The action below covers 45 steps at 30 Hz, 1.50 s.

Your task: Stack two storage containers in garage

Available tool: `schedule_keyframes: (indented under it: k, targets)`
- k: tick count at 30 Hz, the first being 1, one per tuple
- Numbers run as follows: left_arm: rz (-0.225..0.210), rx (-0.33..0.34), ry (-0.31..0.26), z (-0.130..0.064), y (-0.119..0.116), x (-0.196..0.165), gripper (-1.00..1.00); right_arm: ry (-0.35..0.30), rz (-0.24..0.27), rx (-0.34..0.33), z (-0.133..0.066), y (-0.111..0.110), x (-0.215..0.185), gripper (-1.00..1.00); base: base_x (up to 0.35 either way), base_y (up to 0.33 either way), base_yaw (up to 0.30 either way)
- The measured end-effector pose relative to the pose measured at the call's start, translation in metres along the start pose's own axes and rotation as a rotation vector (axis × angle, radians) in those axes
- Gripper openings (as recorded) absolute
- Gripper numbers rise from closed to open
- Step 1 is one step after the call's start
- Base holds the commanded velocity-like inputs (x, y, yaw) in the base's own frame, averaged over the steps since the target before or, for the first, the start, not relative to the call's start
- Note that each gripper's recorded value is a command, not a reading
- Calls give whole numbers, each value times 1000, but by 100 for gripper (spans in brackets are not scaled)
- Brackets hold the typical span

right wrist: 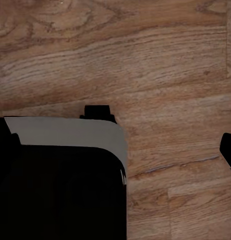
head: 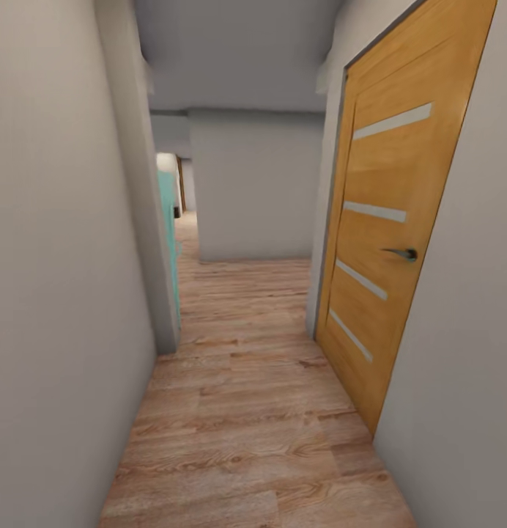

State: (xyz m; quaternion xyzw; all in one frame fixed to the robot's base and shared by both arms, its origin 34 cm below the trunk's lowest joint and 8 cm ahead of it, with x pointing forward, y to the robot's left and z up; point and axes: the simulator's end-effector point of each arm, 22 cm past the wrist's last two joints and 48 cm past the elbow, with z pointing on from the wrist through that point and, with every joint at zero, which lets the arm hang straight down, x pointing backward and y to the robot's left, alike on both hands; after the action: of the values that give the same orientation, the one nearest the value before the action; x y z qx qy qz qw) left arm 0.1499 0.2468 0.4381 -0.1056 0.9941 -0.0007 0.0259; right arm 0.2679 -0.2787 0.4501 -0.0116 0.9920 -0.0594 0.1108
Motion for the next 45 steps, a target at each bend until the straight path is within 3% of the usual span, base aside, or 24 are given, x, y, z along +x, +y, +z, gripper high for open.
schedule_keyframes:
  k: [45]
  targets:
    - [-3,-1,5,0,0,1,100,3,-5,1,0,-1,1,100,323,0,0]
